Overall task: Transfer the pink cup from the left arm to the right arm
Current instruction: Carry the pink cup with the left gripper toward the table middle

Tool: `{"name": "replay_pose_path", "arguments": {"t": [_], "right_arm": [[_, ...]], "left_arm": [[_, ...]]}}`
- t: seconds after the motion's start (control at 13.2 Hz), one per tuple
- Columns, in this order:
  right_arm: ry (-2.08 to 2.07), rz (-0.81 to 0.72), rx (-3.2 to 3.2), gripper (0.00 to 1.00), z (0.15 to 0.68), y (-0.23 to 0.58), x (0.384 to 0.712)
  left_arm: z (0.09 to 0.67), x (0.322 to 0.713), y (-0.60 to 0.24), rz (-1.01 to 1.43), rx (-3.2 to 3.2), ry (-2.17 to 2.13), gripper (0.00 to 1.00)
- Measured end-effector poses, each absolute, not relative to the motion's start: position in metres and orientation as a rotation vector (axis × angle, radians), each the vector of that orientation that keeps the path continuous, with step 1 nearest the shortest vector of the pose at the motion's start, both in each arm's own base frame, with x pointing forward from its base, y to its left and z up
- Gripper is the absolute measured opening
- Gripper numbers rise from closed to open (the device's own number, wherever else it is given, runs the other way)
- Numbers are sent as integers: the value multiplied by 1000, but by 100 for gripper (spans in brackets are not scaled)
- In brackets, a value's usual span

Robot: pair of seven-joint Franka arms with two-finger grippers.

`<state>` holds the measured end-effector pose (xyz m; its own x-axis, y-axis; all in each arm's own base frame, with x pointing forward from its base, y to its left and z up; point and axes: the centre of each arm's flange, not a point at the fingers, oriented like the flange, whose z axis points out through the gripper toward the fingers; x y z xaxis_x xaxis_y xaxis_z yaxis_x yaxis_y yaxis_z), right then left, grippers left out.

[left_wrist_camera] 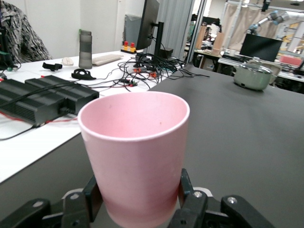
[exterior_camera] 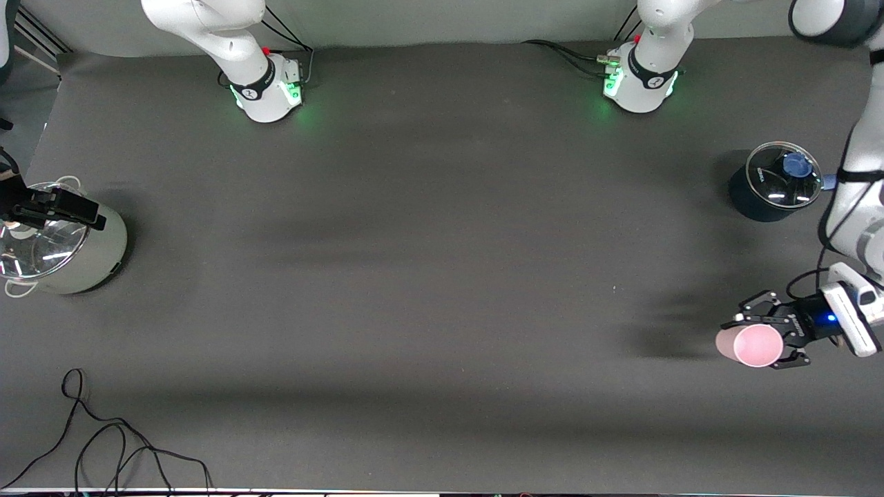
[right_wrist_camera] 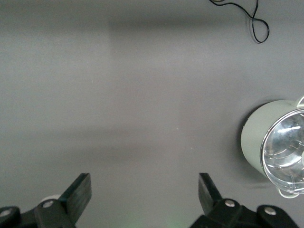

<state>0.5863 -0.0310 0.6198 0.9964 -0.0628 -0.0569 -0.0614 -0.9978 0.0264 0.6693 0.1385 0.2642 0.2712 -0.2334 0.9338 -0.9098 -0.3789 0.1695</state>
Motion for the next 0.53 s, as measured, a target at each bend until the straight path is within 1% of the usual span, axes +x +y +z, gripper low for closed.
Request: {"name": "replay_pose_path", "arguments": {"t": [0.53], "right_arm": [[-102, -89, 3114, 100, 620, -33, 586]], "left_arm": [[358, 616, -16, 1143, 1936, -919, 66]]}}
